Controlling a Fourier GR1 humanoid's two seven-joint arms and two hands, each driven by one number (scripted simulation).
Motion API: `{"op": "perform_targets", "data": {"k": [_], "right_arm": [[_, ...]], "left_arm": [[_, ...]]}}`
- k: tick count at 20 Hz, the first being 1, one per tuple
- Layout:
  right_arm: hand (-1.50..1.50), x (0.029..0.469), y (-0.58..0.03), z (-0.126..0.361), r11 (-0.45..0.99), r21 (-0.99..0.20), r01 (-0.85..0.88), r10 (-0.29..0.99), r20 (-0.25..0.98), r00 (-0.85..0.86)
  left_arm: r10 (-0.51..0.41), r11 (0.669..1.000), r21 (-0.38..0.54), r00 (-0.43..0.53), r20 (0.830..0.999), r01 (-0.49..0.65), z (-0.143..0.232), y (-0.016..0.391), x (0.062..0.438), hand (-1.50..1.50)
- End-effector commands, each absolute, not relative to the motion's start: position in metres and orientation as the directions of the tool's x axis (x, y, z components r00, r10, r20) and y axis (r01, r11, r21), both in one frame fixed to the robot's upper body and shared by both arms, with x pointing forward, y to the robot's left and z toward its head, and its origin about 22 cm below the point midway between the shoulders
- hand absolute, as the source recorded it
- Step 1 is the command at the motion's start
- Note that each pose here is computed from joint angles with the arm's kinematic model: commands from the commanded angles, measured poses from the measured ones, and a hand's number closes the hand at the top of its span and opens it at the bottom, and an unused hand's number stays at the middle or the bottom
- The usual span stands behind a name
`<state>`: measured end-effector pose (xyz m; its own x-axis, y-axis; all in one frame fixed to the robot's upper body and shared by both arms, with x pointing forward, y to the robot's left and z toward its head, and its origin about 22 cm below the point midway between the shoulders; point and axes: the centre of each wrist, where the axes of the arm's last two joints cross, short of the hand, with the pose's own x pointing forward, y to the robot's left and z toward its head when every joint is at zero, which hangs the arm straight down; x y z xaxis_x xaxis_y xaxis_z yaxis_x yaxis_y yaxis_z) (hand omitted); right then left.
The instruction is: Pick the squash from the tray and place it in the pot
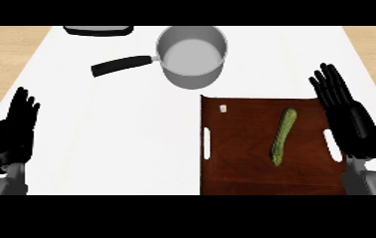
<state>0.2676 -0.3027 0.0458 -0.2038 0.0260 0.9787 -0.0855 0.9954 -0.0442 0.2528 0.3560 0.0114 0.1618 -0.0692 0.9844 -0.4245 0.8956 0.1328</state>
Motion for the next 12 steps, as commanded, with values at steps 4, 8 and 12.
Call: {"op": "perform_targets", "data": {"k": [4, 8, 12], "right_arm": [[1.5, 0.294, -0.376, 0.058, 0.987, -0.15, 0.059, 0.16, 0.949, -0.271], [1.5, 0.275, -0.417, 0.071, 0.732, -0.66, 0.168, 0.681, 0.718, -0.143], [-1.5, 0.267, -0.411, -0.01, 0.865, -0.408, 0.291, 0.484, 0.83, -0.278]], "left_arm": [[-0.142, 0.939, 0.127, -0.025, 0.99, -0.32, 0.055, 0.326, 0.272, 0.0], [-0.093, 0.977, 0.079, -0.06, 0.994, -0.196, 0.068, 0.303, 0.28, 0.0], [-0.071, 0.986, 0.063, -0.046, 0.996, -0.154, 0.071, 0.279, 0.283, 0.0]]}}
